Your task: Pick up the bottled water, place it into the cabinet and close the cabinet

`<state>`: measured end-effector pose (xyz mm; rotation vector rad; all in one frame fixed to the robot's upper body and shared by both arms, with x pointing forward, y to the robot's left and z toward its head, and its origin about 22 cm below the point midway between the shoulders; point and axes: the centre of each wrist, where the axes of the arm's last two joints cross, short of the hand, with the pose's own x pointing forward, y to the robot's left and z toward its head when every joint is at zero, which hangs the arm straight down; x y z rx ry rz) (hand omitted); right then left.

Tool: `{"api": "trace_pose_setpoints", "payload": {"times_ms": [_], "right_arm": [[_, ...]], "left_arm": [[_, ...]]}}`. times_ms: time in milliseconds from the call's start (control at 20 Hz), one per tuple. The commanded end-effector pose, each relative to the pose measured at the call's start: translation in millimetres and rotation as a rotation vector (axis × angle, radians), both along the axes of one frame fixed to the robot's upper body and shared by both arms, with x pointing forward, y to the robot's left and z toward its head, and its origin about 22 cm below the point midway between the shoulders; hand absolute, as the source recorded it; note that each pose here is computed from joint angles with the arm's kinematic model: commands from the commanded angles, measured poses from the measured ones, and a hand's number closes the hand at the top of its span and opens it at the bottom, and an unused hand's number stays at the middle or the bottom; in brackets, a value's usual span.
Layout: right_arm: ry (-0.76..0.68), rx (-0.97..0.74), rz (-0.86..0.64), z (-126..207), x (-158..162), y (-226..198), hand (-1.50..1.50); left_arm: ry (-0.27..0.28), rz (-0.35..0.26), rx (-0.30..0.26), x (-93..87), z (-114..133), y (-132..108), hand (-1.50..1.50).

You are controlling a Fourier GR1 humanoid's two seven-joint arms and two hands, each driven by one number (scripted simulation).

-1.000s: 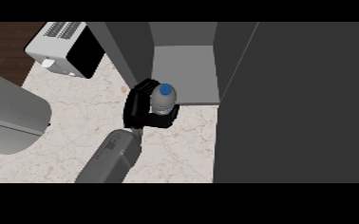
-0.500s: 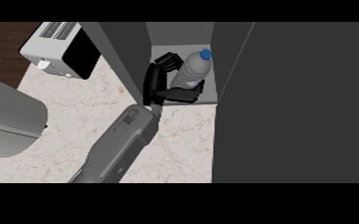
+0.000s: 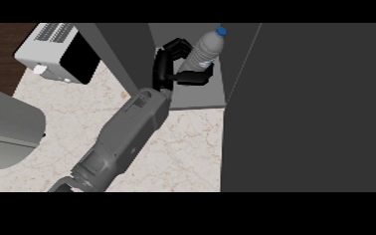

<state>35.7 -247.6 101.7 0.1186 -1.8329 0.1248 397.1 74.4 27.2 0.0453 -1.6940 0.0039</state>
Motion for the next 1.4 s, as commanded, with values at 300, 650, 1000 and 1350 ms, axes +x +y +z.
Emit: {"api": "trace_pose_setpoints", "payload": {"times_ms": [300,650,1000,1350], "right_arm": [[-0.037,0.075,0.022,21,0,-1,-1.5],[-0.051,0.067,0.044,10,-2,-2,-1.5],[-0.043,0.061,0.057,-1,0,-4,-1.5],[-0.039,0.07,0.088,15,-4,-9,-1.5]], "left_arm": [[0.058,0.16,0.209,24.6,0,18,1.5],[0.036,0.274,0.177,34.2,0,54,1.5],[-0.063,0.287,0.337,37.3,7,41,-1.5],[-0.07,0.276,0.292,43.2,16,49,-1.5]]}}
